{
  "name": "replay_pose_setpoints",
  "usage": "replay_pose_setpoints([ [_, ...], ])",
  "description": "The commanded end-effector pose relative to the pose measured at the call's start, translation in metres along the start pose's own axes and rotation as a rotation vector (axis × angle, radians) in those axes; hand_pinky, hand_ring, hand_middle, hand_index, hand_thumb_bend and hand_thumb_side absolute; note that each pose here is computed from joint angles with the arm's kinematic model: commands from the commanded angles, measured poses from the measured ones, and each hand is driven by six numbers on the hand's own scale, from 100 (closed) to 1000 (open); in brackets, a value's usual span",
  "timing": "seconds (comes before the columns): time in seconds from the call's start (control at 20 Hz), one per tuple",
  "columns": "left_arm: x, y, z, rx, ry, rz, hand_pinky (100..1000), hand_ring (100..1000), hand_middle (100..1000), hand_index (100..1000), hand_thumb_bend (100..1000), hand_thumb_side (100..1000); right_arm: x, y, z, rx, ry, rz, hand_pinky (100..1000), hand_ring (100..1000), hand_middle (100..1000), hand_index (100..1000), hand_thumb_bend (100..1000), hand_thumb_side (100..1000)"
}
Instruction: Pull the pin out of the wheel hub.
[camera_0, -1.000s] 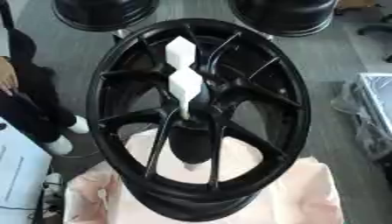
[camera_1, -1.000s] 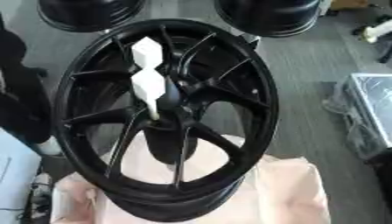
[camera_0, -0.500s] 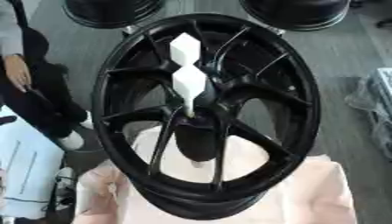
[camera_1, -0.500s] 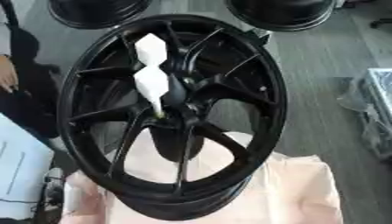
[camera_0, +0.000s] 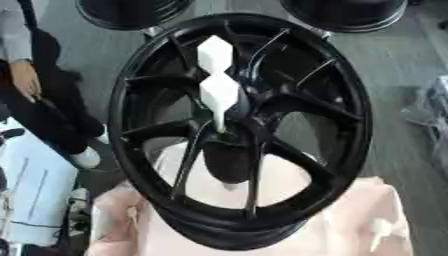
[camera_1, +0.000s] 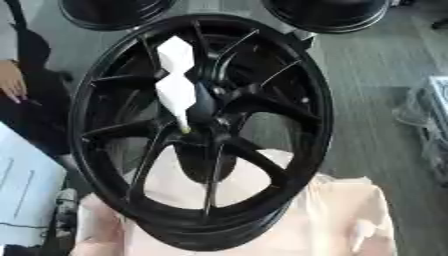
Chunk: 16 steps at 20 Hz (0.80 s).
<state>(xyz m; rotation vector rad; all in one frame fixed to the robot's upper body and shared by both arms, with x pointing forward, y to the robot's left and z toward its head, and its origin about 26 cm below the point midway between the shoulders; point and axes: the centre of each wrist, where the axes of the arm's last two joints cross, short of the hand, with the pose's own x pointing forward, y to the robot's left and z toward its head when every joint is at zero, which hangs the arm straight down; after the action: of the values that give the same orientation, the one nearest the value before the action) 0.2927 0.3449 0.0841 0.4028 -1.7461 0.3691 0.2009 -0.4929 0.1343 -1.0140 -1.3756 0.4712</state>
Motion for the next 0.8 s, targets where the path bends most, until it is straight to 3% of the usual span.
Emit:
replay_pose_setpoints([
  [0.05,0.01,0.002,-0.004,0.0,-0.036,-0.001,544,748,615,677,189,826,0.001,-0.012,-0.001,-0.035,-0.009,0.017,905,867,814,937,100,757],
  [0.2,0.01,0.002,-0.004,-0.002,-0.036,-0.001,544,748,614,677,189,825,0.006,-0.012,-0.003,-0.104,-0.032,-0.063,843,812,749,898,100,649],
  [0.35,0.011,0.0,-0.005,-0.007,-0.039,0.002,544,748,614,677,189,824,0.015,-0.009,-0.007,-0.222,-0.063,-0.252,795,767,695,838,100,561],
  [0.65,0.02,-0.009,-0.007,-0.04,-0.078,0.004,543,747,615,677,189,807,0.033,0.018,-0.024,-0.288,-0.207,-0.726,774,723,689,830,100,649],
  [0.8,0.025,-0.013,-0.008,-0.059,-0.1,0.007,543,747,616,678,187,803,0.033,0.031,-0.033,-0.324,-0.229,-0.86,766,709,684,817,100,664],
])
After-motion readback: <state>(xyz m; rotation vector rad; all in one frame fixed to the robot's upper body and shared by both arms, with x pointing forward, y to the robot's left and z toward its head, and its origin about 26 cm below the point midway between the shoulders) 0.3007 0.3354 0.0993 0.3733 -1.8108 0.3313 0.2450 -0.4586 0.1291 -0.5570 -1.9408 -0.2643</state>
